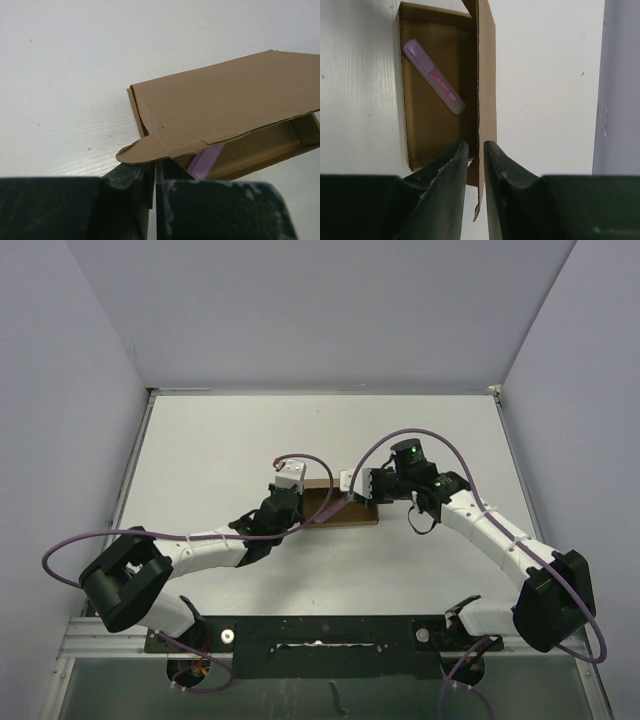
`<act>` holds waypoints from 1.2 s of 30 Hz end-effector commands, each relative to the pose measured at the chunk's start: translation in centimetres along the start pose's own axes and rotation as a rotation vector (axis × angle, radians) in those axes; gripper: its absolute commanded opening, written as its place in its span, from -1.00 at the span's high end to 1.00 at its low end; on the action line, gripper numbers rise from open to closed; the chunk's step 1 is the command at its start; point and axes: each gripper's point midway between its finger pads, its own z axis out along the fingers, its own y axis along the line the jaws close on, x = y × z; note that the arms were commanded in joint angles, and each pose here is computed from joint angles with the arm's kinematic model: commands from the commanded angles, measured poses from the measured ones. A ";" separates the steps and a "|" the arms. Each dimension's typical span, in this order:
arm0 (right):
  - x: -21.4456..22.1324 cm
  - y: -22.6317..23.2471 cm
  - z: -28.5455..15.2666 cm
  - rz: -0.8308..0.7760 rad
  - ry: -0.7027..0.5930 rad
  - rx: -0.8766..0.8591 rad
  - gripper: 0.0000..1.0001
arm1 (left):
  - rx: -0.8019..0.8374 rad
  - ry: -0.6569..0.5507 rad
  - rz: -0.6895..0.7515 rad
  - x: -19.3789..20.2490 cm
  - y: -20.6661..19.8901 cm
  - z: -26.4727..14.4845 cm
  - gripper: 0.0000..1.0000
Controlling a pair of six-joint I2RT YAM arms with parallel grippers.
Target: Fold the paper box
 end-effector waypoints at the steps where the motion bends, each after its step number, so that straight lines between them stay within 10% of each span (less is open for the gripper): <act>1: 0.1 -1.2 0.4 -0.058 0.008 0.054 0.63 | 0.037 -0.055 -0.053 -2.5 -1.3 -0.3 1.00; 11: 0.6 -0.6 0.7 -0.070 0.011 0.042 1.00 | 0.065 -0.055 -0.067 -3.2 -1.8 -0.8 0.99; 23: 2.0 0.7 0.9 -0.003 0.009 0.029 1.00 | 0.325 0.034 -0.164 -3.2 -3.5 -8.0 0.02; 36: 4.1 5.2 2.5 0.013 0.006 -0.117 1.00 | 0.436 0.071 -0.296 -6.9 -3.4 -8.5 0.20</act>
